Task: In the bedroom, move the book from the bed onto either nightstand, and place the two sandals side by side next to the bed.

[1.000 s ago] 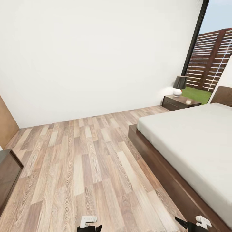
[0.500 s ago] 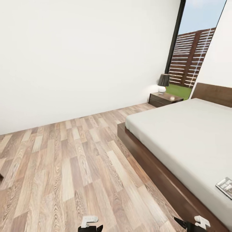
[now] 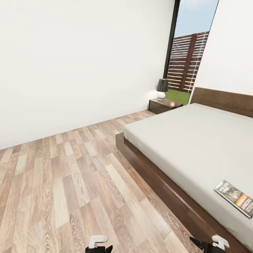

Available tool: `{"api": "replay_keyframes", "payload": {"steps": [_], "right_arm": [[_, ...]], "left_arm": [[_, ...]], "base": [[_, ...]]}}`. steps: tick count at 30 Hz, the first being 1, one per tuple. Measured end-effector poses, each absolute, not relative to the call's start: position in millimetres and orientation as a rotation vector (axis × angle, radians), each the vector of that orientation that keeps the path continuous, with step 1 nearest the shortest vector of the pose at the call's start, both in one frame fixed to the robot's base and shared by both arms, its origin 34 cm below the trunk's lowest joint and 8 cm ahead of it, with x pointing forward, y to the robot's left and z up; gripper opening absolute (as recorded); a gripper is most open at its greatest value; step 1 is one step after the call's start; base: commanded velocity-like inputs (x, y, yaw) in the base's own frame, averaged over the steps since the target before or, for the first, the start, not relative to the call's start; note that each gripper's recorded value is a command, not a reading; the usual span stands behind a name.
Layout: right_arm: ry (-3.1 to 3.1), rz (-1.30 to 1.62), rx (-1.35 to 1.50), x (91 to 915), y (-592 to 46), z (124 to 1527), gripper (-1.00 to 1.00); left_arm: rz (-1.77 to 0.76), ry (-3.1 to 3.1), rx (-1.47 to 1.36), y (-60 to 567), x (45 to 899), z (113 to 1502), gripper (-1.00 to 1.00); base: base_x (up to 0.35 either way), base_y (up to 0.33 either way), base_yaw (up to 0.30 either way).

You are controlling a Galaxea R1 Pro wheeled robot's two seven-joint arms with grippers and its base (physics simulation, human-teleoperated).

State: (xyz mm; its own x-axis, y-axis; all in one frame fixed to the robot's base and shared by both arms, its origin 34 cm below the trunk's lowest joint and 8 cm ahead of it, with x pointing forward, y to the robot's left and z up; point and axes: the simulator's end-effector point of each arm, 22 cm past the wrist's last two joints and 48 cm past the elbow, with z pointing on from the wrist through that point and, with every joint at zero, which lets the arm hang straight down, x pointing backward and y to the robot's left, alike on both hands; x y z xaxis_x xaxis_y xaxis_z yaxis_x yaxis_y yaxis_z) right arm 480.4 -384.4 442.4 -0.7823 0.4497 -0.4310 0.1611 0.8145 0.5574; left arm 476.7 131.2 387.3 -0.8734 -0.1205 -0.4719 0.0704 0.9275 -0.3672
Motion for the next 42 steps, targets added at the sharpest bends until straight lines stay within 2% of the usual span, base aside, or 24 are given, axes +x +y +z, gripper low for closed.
{"api": "replay_keyframes", "payload": {"steps": [26,42], "right_arm": [[2.449,0.679,0.457,475.9,-384.3,436.5,1.00],[2.458,0.678,0.462,473.0,-384.3,432.9,1.00]], "left_arm": [[-0.518,2.600,-0.041,131.7,470.5,381.1,1.00],[-0.519,2.609,-0.043,131.7,467.4,377.7,1.00]], "base": [[0.002,0.000,-0.258],[0.165,0.103,-0.247]]}}
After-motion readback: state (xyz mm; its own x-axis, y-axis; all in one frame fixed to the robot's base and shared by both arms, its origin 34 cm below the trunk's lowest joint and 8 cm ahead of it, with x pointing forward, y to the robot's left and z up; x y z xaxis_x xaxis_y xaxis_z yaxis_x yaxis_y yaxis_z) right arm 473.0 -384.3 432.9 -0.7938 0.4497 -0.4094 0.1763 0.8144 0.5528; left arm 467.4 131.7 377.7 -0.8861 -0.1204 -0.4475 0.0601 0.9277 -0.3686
